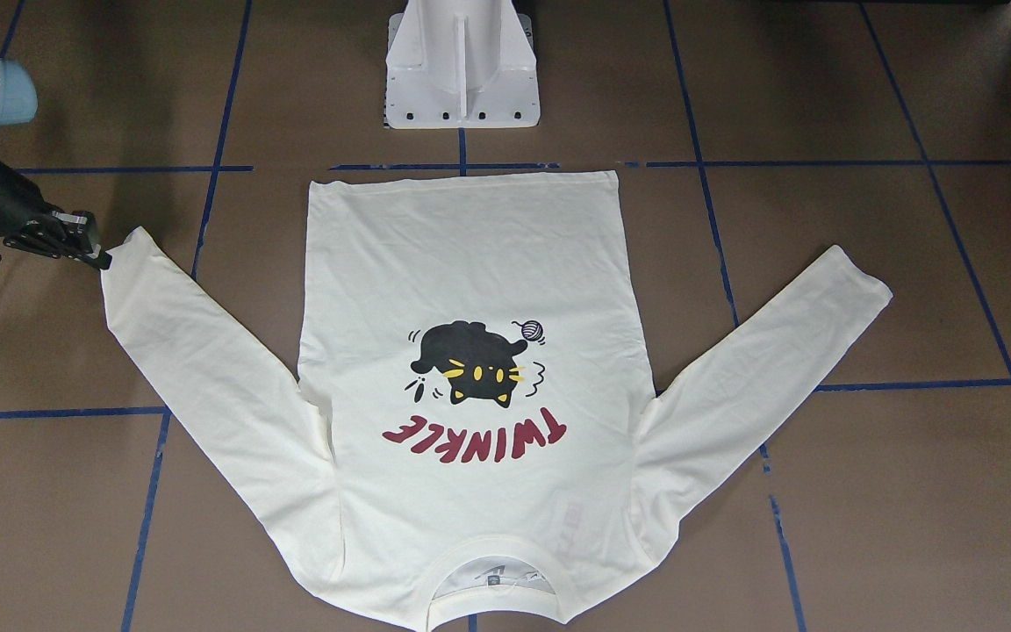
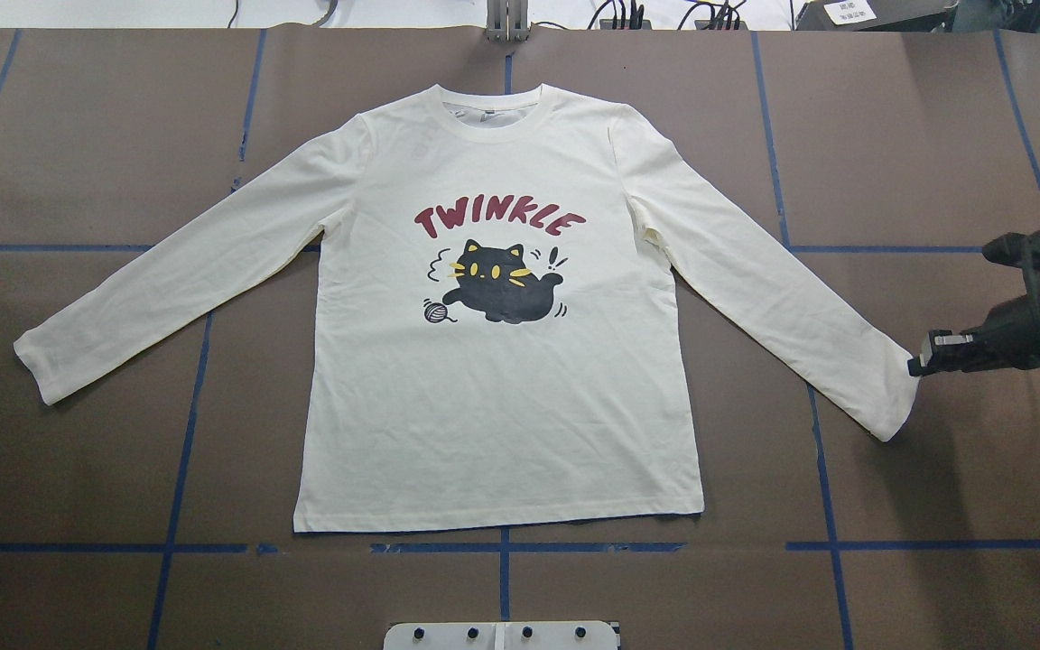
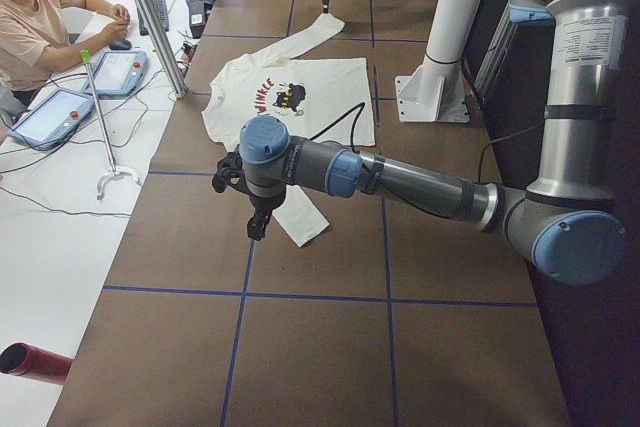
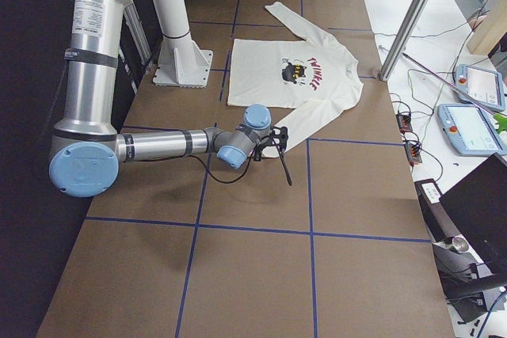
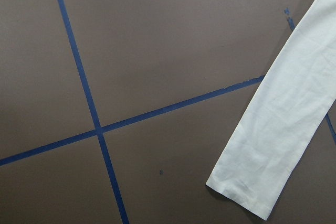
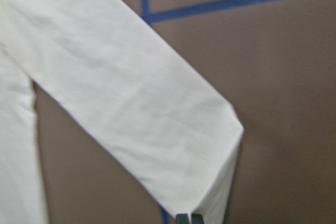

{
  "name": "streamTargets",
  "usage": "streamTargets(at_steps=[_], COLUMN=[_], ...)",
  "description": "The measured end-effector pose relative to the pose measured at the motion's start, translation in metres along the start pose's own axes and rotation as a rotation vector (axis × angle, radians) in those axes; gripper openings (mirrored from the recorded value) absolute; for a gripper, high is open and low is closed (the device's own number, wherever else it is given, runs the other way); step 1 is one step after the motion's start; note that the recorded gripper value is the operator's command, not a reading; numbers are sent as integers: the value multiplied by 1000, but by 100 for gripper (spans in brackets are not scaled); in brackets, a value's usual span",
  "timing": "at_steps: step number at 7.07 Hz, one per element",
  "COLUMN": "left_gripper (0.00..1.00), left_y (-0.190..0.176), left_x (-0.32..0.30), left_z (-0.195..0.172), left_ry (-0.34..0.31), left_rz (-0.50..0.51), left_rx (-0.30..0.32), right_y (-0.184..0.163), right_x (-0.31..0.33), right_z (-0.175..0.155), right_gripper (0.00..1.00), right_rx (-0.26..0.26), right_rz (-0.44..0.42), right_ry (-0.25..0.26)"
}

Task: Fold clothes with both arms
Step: 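Lift the sleeve with the right gripper and fold it across the shirt front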

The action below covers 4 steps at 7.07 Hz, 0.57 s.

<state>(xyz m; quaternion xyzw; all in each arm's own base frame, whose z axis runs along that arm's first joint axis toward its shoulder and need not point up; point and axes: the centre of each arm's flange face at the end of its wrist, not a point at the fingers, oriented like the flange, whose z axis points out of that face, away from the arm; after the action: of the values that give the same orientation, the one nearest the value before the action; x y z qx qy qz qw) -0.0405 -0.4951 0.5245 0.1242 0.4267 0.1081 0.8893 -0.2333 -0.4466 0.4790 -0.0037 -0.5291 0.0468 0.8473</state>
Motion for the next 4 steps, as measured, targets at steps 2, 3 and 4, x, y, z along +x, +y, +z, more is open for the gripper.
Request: streamTargets(at_steps=[2, 3, 4], left_gripper=[100, 100, 100], left_y=[0, -1, -1], left_x=[1, 2, 2], left_z=[-1, 0, 0], left_ry=[6, 7, 8], left_rz=[-7, -8, -9], left_rx=[3, 4, 4], right_y=[-56, -66, -64], right_x=[-159, -246, -323], right_z=[-14, -15, -5], right_gripper=[0, 0, 0], right_rx=[34, 62, 111], right_rz=[22, 30, 29], right_ry=[-51, -47, -35])
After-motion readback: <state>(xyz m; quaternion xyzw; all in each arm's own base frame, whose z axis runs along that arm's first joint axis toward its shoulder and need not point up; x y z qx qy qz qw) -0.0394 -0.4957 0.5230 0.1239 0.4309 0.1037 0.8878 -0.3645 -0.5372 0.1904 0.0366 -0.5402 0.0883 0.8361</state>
